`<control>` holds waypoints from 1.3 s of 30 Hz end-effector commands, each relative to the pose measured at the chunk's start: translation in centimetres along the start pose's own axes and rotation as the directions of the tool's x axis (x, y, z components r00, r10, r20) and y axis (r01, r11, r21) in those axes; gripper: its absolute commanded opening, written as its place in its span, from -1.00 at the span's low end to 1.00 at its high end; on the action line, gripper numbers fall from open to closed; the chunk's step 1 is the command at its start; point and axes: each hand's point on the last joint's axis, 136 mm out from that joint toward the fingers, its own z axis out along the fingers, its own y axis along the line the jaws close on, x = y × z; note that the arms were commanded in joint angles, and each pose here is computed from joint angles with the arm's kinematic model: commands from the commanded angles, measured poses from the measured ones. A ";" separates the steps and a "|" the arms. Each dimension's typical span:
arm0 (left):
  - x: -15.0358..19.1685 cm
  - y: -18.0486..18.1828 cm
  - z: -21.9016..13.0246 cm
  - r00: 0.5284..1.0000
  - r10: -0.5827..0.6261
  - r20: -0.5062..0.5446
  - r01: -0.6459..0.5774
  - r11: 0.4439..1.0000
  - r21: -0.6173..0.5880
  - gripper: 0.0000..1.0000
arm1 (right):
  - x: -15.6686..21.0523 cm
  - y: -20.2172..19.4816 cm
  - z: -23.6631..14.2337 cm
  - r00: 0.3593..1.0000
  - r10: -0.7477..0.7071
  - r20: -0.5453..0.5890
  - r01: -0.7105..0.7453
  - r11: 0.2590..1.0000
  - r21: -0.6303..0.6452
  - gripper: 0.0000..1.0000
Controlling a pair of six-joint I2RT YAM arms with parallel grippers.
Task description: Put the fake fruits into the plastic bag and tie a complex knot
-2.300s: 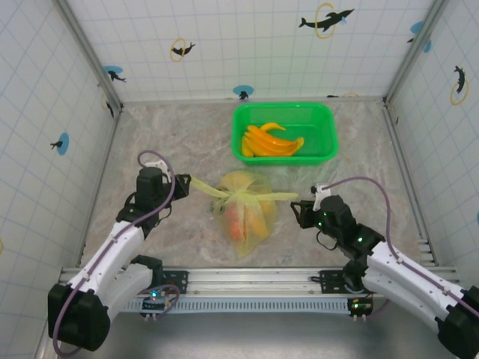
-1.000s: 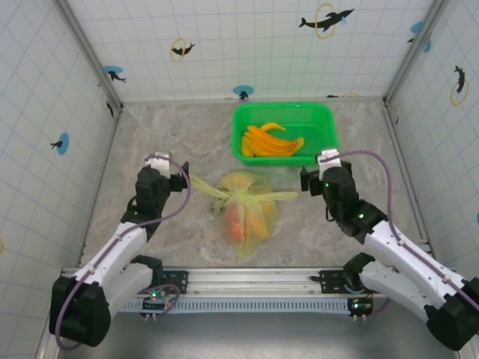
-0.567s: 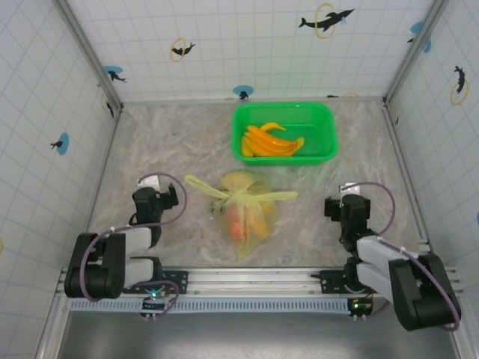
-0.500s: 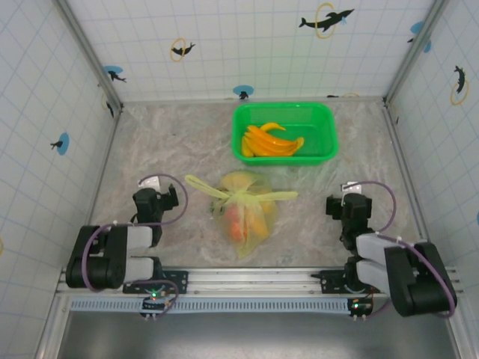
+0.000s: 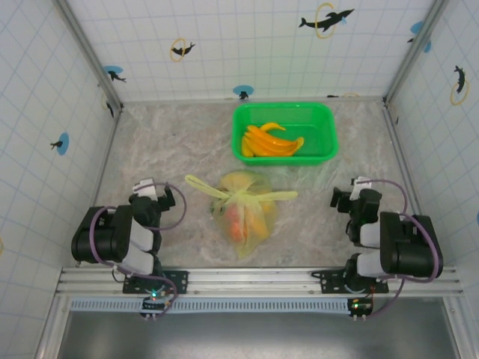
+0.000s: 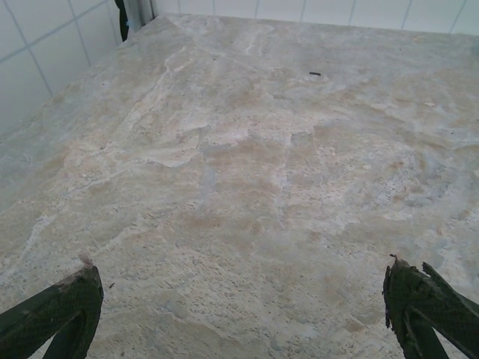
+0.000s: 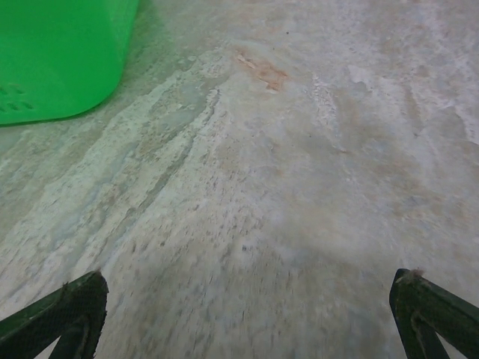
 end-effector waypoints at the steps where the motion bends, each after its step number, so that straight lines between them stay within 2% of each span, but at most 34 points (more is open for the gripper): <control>1: -0.2 -0.5 0.0 1.000 -0.011 0.006 0.010 0.999 0.036 0.95 | -1.3 0.7 1.5 1.000 0.017 -0.016 -0.018 0.998 -0.059 1.00; 7: -0.2 -0.5 0.0 1.000 -0.008 0.006 0.008 0.999 0.035 0.95 | -1.7 1.8 0.0 0.999 0.024 0.048 -0.018 0.994 -0.112 1.00; 9: -0.2 -0.4 0.0 1.000 -0.008 0.007 0.008 0.999 0.036 0.95 | -2.6 1.8 -0.8 0.987 0.107 0.121 -0.093 0.989 -0.119 1.00; 10: -0.2 -0.4 0.0 1.000 -0.009 0.007 0.009 0.999 0.035 0.95 | -3.2 2.1 -1.6 0.977 0.108 0.182 -0.083 0.987 -0.140 1.00; 13: -0.2 -0.4 0.0 1.000 -0.009 0.005 0.009 0.999 0.037 0.95 | -2.7 1.9 -1.4 0.979 0.109 0.172 -0.090 0.989 -0.116 1.00; 15: -0.2 -0.4 0.0 1.000 -0.009 0.004 0.009 0.999 0.037 0.95 | -2.4 3.8 -2.1 0.980 0.038 0.195 -0.001 0.982 -0.188 1.00; 16: -0.2 -0.4 0.0 1.000 -0.010 0.004 0.009 0.999 0.038 0.96 | -1.7 4.3 -2.9 0.976 -0.009 0.218 0.049 0.983 -0.177 1.00; 17: -0.2 -0.4 0.0 1.000 -0.010 0.005 0.010 0.999 0.038 0.95 | -2.5 4.1 -4.2 0.954 -0.033 0.298 0.076 0.988 -0.133 1.00; 18: -0.2 -0.4 0.0 1.000 -0.010 0.004 0.010 0.999 0.038 0.95 | -2.9 3.8 -4.8 0.943 -0.046 0.330 0.081 0.992 -0.094 1.00; 22: -0.2 -0.4 0.0 1.000 -0.010 0.005 0.010 0.999 0.038 0.95 | -1.8 2.1 -1.8 0.979 -0.039 0.202 0.034 0.999 0.026 1.00; 24: -0.2 -0.5 0.1 1.000 -0.013 0.005 0.012 0.999 0.041 0.95 | -1.7 2.0 -1.4 0.984 0.005 0.180 -0.003 1.000 -0.015 1.00; 39: -0.1 -0.4 0.1 1.000 -0.023 0.000 0.023 0.999 0.045 0.95 | -1.8 2.0 -1.5 0.982 -0.018 0.190 0.015 1.000 0.015 1.00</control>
